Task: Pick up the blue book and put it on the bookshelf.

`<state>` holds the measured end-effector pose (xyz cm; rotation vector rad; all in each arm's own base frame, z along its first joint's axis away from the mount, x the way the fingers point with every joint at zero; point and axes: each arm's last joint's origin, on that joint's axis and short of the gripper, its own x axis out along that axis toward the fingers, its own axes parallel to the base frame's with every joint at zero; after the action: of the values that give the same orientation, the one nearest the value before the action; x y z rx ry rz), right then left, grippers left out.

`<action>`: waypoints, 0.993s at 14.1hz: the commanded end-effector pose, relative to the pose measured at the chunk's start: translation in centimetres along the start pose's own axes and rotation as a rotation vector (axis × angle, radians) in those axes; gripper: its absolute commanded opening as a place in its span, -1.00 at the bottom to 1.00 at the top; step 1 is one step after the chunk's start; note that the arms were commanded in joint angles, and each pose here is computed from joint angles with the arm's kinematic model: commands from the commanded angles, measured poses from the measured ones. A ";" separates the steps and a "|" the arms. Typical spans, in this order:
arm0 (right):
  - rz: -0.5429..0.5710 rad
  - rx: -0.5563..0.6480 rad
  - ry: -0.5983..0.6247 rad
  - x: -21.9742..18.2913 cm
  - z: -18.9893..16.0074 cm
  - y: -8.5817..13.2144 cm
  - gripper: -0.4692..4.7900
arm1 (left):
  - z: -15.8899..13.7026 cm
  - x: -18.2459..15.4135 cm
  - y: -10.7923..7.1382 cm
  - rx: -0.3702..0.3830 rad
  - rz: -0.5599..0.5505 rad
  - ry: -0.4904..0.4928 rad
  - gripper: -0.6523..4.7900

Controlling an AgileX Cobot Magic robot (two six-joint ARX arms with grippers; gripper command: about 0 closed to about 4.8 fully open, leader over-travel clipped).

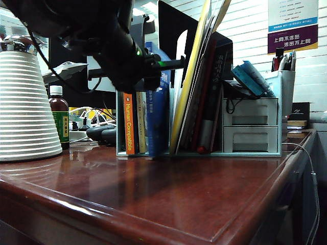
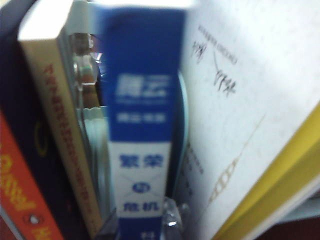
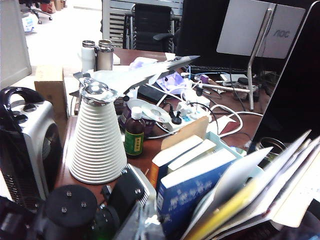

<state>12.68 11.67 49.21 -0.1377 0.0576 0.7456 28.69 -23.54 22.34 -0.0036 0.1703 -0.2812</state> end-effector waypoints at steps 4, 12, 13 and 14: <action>0.004 0.005 -0.012 -0.5 0.2 0.0 -0.84 | 2.6 2.9 -1.4 -0.044 0.039 -0.094 -0.78; 0.000 0.004 -0.022 -1.0 0.3 0.0 -0.84 | 1.4 5.5 0.3 -0.030 0.049 -0.059 0.07; -0.003 0.003 -0.022 -1.0 0.3 0.0 -0.84 | 1.7 5.2 0.1 -0.008 0.024 -0.055 0.45; -0.004 -0.001 -0.022 -1.0 0.3 0.0 -0.84 | 2.1 4.8 -0.1 -0.001 0.013 -0.045 0.72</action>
<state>12.10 11.14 49.35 -0.1363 0.0540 0.7443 33.81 -25.03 22.64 -0.0134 0.1403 -0.2608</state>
